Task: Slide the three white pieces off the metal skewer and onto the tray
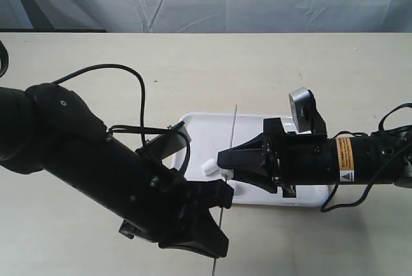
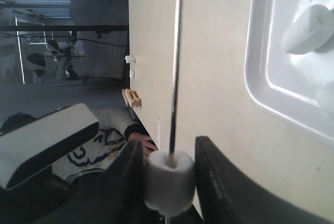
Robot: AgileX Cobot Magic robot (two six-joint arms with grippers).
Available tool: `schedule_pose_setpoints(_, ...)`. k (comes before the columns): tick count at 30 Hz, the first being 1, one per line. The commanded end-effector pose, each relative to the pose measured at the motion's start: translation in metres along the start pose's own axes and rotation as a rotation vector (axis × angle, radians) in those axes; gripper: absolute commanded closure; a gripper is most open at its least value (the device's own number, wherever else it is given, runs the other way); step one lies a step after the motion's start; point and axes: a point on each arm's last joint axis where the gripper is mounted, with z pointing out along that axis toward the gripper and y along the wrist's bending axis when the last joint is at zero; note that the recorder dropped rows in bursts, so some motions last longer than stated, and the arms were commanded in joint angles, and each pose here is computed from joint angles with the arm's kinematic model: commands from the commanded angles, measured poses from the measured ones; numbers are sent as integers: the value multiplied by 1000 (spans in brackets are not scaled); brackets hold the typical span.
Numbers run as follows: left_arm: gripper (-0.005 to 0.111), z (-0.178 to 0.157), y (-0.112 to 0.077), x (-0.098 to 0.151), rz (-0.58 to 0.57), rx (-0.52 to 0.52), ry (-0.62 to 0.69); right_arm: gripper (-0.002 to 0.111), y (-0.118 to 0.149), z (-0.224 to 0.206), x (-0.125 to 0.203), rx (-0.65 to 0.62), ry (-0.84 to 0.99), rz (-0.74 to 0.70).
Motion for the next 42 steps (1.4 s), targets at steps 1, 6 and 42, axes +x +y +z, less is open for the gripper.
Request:
schedule_pose_setpoints(1,107,-1,-5,-2,18,45,-16,77,-1,-1,2,4,19,-24)
schedule_pose_setpoints(6,107,-1,-5,-2,17,46,-15,77,-1,-1,2,4,19,-24)
schedule_pose_setpoints(42,107,23,-10,33,23,-85,111,45,6,-19,-64,117,-46,-57)
